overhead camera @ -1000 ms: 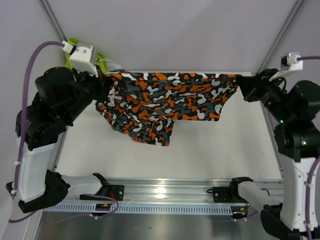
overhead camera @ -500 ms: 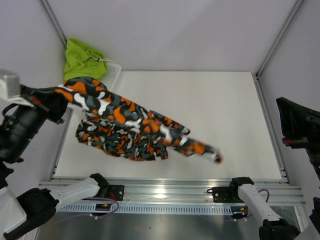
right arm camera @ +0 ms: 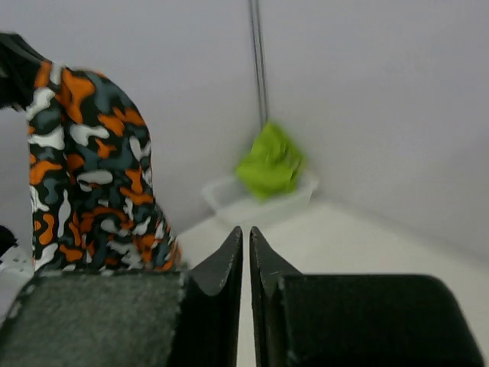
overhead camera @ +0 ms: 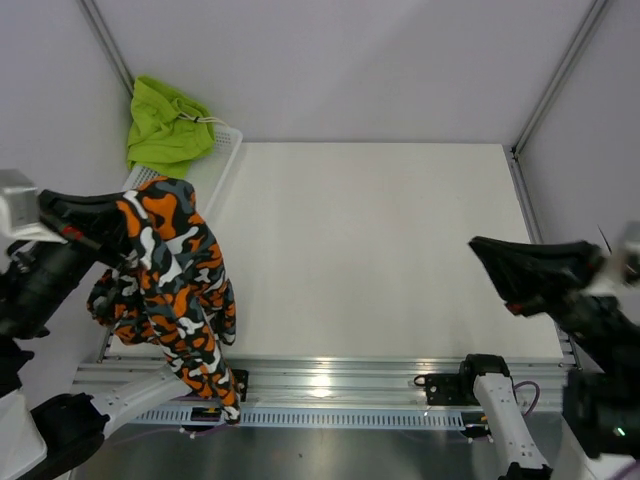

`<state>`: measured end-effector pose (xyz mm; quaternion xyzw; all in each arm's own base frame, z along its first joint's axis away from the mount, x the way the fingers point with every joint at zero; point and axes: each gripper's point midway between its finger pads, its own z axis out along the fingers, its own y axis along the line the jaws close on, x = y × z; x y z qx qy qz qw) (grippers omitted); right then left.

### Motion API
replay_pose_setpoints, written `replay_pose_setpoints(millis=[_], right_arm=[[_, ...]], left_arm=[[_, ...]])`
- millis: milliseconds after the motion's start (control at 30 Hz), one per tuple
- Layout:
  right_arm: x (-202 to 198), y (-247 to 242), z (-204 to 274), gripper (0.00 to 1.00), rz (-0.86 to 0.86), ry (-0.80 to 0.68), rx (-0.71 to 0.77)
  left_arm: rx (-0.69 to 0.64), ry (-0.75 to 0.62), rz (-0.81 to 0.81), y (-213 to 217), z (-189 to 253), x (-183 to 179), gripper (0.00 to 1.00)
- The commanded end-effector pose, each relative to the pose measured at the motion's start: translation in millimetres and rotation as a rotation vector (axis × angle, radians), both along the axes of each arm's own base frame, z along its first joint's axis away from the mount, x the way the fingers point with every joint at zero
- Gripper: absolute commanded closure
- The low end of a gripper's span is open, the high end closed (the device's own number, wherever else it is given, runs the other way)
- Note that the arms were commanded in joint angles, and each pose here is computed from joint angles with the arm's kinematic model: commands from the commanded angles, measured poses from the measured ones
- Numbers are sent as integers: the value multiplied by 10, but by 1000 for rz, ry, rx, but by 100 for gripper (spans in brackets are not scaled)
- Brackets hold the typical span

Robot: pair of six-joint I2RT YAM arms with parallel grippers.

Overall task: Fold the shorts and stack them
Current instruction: Flatten the shorts out

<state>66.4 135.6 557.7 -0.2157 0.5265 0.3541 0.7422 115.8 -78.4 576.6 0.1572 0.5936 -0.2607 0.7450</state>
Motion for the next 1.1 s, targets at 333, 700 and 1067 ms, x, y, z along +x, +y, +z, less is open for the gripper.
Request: replay_pose_setpoints(millis=[333,700,1067], right_arm=[[555,127,-1723,53,147,494,50],[864,160,-1949,45,47,530,-172],[979,610,-2374,29,9,562,-325]], left_arm=[[15,121,80,-279,-283,569,100],[34,152,75,-399,-420,701,100],[45,179,79,-504,-492,842,100]])
